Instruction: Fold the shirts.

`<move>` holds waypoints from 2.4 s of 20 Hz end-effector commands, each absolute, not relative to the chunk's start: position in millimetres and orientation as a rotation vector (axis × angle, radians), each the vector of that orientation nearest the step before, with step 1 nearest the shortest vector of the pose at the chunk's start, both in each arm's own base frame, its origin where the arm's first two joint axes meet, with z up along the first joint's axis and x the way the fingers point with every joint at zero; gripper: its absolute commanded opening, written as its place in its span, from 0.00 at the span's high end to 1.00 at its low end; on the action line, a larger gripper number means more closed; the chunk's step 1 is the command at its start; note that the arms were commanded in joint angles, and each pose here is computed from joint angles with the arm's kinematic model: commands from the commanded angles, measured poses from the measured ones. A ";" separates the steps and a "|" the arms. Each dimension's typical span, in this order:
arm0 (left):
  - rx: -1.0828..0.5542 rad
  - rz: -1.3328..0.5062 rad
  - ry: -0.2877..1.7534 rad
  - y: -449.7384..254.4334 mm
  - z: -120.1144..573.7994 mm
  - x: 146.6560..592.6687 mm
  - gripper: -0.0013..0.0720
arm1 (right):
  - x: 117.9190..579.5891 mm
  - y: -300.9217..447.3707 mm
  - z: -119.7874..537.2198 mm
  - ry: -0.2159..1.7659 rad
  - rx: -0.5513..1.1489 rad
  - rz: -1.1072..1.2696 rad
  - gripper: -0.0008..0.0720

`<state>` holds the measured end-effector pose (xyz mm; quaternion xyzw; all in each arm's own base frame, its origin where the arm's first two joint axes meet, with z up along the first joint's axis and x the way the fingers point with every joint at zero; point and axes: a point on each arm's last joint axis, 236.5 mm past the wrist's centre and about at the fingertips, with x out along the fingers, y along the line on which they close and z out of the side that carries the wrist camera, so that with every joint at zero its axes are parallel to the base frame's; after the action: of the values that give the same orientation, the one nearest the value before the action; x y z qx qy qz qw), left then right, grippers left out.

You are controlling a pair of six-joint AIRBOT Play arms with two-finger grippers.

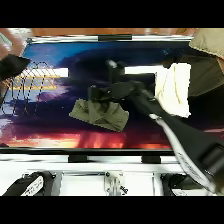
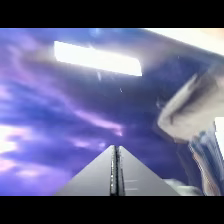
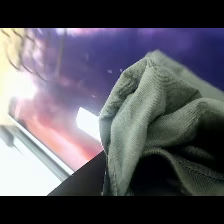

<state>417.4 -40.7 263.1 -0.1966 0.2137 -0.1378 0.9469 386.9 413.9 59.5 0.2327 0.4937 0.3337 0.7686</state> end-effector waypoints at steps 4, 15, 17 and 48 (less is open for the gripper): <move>-0.350 -0.287 0.460 -35.0 282.6 359.6 0.94 | 386.8 485.6 -42.8 1.246 0.609 0.652 0.73; -0.364 -0.293 0.506 -38.0 262.6 359.4 0.93 | 378.5 297.1 -19.2 1.492 0.104 0.451 0.14; -0.344 -0.298 0.503 -38.0 262.6 359.3 0.93 | 369.9 234.6 -22.6 1.581 0.049 0.332 0.14; -0.349 -0.294 0.499 -37.0 263.0 361.0 0.93 | 426.5 172.5 307.0 0.679 0.641 0.546 0.91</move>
<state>360.9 -37.2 262.9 -0.1710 0.2451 -0.1444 0.9433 433.5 200.4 270.0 0.3021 0.3502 0.2699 0.8445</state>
